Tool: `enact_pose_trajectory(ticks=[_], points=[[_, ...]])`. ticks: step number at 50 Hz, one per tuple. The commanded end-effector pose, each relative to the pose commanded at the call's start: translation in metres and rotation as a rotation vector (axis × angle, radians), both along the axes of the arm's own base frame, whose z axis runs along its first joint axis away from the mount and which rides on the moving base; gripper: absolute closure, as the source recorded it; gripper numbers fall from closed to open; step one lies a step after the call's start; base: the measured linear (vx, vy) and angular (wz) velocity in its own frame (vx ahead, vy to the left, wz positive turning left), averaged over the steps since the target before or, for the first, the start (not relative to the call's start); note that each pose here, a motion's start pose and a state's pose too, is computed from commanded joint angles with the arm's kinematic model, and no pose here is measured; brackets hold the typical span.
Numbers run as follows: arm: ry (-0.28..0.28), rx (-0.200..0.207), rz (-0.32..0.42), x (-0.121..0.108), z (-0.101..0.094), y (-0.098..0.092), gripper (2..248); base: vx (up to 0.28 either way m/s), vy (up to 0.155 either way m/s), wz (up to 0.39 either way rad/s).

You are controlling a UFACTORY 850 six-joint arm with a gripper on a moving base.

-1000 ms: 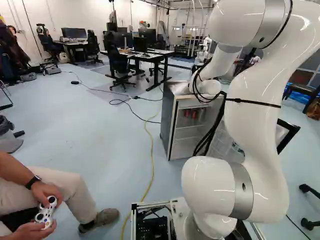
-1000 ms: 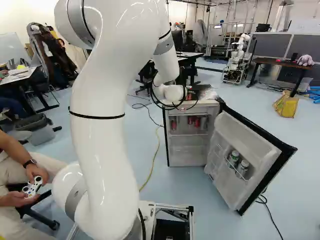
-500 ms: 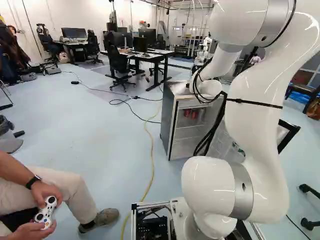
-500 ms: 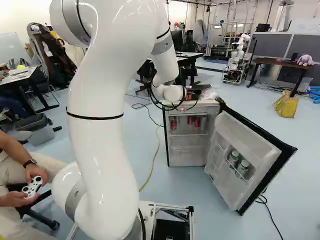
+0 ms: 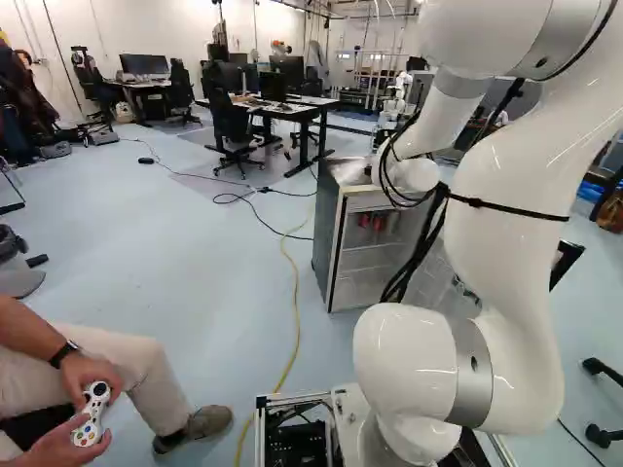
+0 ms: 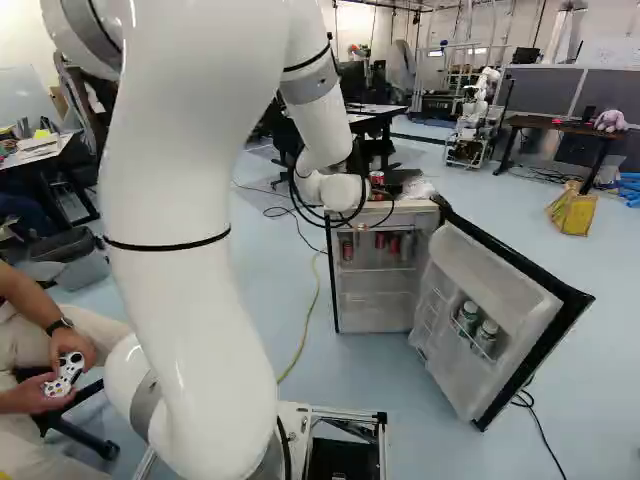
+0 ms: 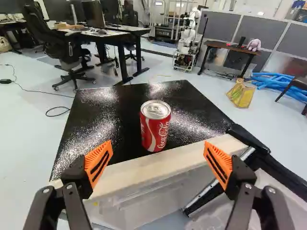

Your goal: Grab a drink from the fridge

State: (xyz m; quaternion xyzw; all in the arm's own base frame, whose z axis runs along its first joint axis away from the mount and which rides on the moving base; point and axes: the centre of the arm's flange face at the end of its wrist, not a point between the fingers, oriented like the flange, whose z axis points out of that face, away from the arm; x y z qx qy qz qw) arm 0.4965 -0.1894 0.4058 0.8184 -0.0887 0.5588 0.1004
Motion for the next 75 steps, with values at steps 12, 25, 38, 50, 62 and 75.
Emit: enact_pose_trajectory(ticks=[12,25,38,50,62,75], points=[[0.028,0.008,-0.035,-0.024,0.009,-0.007,3,0.000,0.000,0.000],[0.102,0.039,-0.097,-0.047,0.015,-0.021,3,0.000,0.000,0.000],[0.177,0.074,-0.158,-0.060,0.020,-0.039,3,0.000,0.000,0.000],[0.245,0.103,-0.200,-0.066,0.026,-0.056,3,0.000,0.000,0.000],[0.314,0.132,-0.238,-0.072,0.032,-0.072,3,0.000,0.000,0.000],[0.386,0.166,-0.278,-0.080,0.040,-0.089,3,0.000,0.000,0.000]])
